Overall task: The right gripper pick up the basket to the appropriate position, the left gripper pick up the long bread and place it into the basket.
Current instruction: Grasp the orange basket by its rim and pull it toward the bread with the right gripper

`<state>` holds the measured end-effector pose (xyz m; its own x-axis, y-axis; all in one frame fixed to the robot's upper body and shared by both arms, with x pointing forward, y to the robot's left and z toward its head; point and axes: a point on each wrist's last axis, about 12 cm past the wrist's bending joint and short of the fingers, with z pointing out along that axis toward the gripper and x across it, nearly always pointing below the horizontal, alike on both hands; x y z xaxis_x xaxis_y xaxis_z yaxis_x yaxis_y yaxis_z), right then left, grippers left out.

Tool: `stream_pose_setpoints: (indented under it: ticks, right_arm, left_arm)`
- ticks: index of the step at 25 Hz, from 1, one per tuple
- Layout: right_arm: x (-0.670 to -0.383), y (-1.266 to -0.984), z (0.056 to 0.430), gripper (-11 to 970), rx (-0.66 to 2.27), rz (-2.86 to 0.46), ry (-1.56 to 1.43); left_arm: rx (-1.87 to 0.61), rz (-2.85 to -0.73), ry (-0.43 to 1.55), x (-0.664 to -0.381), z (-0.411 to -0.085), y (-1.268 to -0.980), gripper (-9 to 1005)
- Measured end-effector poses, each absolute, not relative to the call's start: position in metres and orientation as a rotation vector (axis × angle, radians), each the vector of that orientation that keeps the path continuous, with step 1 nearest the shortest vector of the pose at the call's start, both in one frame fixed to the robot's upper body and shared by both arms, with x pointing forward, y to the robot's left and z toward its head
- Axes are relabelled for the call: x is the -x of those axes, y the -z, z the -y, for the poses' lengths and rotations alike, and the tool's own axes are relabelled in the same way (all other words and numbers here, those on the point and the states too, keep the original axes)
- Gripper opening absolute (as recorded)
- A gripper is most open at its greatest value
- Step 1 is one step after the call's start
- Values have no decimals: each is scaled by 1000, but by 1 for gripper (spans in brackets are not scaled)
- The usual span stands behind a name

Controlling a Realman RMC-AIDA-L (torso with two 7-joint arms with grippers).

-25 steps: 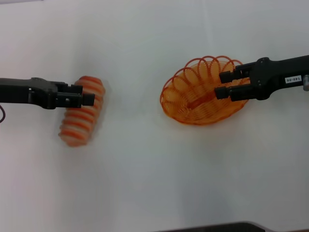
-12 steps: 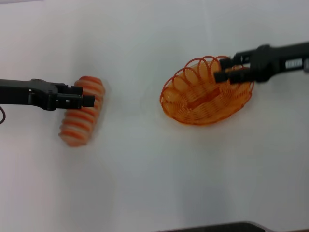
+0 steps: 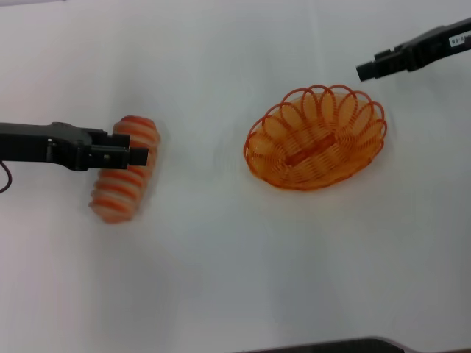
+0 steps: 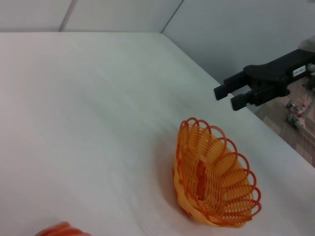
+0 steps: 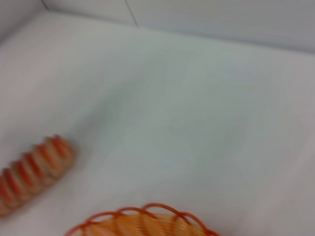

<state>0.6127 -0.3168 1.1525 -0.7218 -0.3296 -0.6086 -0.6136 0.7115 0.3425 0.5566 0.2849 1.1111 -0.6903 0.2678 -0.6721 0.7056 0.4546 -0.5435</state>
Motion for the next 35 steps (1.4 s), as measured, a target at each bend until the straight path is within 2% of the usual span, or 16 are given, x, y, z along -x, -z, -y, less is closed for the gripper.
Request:
stream_pose_setpoints:
  ticks: [10, 22, 24, 35]
  right_arm:
    - [-622, -1134, 305, 607, 706, -2530, -575]
    - [-619, -1113, 287, 607, 768, -2593, -572]
    - [-618, -1112, 287, 419, 772, -2596, -568]
    - [-618, -1112, 286, 178, 774, -2598, -578]
  left_arm:
    - [-803, -2219, 1168, -553, -286, -1107, 656]
    - [-801, -2223, 1174, -552, -286, -1106, 656]
    - [-799, -2222, 1175, -551, -285, -1106, 656]
    - [-796, -2222, 1174, -551, -286, -1106, 656]
